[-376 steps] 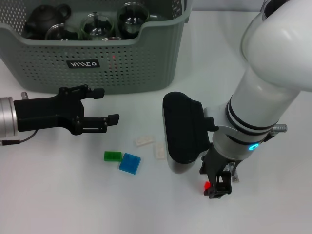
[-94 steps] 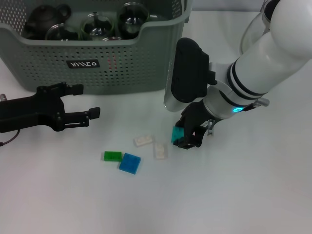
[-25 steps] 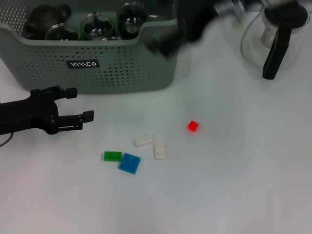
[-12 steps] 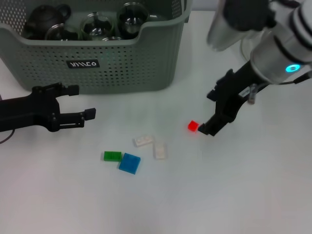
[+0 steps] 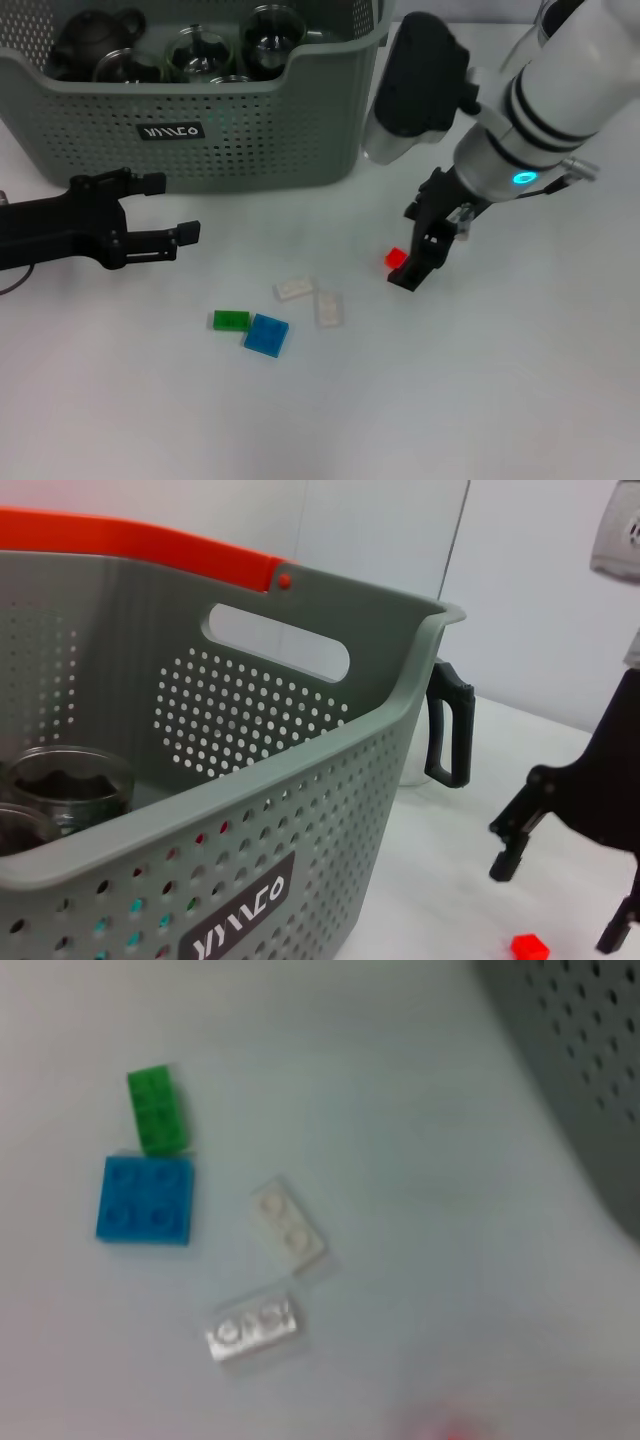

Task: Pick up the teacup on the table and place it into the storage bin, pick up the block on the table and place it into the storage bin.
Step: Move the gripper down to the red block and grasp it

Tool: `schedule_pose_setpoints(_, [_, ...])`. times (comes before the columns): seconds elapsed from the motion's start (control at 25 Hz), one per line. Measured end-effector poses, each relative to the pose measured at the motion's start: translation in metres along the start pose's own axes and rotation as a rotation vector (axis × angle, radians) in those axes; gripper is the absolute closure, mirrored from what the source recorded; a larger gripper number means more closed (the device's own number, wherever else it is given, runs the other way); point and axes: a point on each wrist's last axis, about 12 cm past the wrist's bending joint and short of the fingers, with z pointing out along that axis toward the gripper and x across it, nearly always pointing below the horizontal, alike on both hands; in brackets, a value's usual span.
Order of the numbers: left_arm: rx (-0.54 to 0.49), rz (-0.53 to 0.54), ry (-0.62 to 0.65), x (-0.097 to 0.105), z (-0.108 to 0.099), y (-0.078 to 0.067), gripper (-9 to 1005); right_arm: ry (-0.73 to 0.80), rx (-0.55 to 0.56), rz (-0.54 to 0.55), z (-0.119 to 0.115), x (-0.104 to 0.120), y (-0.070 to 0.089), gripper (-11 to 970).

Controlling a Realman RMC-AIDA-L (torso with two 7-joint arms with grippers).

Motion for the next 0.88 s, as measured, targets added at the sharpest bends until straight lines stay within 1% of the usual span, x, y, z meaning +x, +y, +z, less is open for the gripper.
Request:
schedule_pose_setpoints(0.24, [0.002,-0.002,-0.001,0.003,-0.001,-0.002,119,-0.023,-0.002,-0.01,0.014,-0.003,0.007,90])
schedule_pose_setpoints(0.48, [0.003,-0.003,-0.003,0.004,-0.001,-0.003,118,-0.026,-0.006,0.012,0.02,-0.001,0.01,109])
schedule_pose_setpoints(0.88, [0.005,-0.006,-0.002,0.006,-0.002,-0.004,118,-0.031,0.009,0.039,0.023,0.003,0.007,319])
